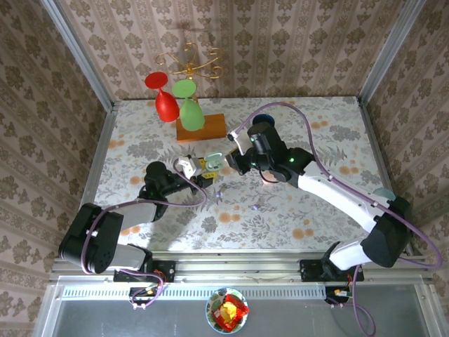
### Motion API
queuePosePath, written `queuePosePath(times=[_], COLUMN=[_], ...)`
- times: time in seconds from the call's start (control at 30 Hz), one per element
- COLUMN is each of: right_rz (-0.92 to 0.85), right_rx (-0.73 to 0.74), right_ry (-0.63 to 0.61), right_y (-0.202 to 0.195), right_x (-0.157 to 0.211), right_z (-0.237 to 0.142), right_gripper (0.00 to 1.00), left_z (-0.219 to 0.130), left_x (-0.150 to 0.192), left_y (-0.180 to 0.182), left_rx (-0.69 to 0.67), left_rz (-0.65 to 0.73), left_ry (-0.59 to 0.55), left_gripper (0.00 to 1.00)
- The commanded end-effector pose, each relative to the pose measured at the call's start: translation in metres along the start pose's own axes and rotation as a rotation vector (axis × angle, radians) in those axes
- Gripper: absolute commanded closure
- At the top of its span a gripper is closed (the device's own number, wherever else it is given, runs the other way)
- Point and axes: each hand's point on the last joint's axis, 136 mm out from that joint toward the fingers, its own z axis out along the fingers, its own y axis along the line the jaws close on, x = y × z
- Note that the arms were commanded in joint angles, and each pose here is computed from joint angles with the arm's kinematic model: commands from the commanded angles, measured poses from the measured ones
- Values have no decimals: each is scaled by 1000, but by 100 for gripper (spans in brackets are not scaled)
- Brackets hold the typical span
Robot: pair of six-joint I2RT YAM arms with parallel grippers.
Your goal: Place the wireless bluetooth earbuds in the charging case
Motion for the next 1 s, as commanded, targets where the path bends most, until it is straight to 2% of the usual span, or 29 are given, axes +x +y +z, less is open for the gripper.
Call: queuePosePath(times=[0.0, 0.97], right_rz=[-48, -62], right_rx=[7, -23], right_ry=[7, 87], right_y=[2, 8], right_x=[-4, 14], right_z=[6, 34], right_gripper=[82, 82], left_z=[-1, -1], left_x=[-3, -7], left_y=[-6, -1], left_rx=[25, 13], left_rz=[23, 15], left_ry=[-14, -18], left_gripper=[61, 63])
